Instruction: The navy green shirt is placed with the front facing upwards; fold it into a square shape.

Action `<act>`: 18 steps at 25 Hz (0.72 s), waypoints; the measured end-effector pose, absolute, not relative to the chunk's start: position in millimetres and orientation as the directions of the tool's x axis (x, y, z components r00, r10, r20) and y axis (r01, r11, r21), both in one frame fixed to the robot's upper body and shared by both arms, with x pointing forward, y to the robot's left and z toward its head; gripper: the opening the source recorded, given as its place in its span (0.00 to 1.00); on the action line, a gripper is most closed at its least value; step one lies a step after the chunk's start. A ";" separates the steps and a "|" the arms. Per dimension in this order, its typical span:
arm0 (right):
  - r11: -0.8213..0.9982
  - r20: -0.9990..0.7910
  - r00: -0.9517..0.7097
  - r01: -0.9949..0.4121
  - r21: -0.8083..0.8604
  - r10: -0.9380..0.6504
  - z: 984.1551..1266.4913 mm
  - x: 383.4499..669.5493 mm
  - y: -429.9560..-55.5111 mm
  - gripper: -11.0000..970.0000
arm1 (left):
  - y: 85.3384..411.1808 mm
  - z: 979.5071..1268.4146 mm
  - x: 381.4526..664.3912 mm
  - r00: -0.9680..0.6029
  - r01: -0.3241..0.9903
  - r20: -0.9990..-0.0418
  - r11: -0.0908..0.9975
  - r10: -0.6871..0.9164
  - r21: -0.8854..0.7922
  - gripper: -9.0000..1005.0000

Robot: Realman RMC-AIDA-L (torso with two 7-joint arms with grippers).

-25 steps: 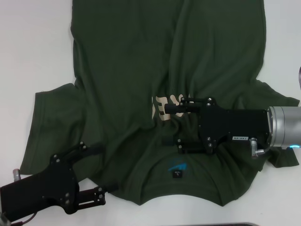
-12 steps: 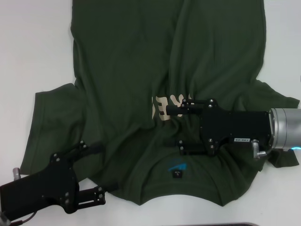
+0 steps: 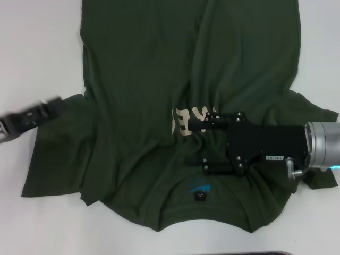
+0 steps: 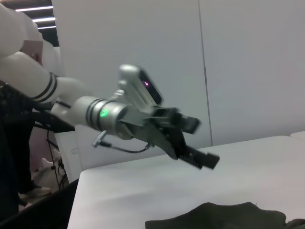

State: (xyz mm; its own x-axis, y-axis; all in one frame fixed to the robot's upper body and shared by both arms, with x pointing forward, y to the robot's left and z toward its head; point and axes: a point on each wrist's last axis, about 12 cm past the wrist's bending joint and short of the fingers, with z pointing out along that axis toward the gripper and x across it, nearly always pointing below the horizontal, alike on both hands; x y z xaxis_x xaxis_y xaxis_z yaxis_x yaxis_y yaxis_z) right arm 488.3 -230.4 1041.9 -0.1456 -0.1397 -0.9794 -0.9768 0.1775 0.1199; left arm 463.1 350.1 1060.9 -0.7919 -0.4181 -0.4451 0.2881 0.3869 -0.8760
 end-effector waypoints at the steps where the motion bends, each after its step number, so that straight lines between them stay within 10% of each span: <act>1: 0.181 -0.978 -0.155 -0.975 0.130 -0.137 1042.3 488.7 -230.8 0.76 | 355.0 1062.5 466.2 -0.812 0.213 -0.374 0.369 -0.448 -0.905 0.86; 5: 0.193 -0.970 -0.207 -0.965 0.180 -0.129 1043.9 491.6 -231.1 0.76 | 371.5 1068.5 474.3 -0.823 -0.015 -0.162 0.305 -0.545 -0.952 0.86; 18: 0.191 -0.967 -0.223 -0.962 0.197 -0.124 1045.7 493.6 -230.3 0.76 | 377.1 1059.2 479.3 -0.823 -0.121 -0.123 0.383 -0.554 -0.916 0.84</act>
State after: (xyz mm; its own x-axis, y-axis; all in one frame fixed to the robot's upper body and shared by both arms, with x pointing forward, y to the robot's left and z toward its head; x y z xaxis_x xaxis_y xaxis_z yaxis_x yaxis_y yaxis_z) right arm 493.6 -230.3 1045.7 -0.2230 -0.1239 -0.9669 -0.9616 0.1905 0.1974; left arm 479.3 377.1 1059.2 -0.8231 -0.5544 -0.1232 -0.1207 0.3827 -0.9159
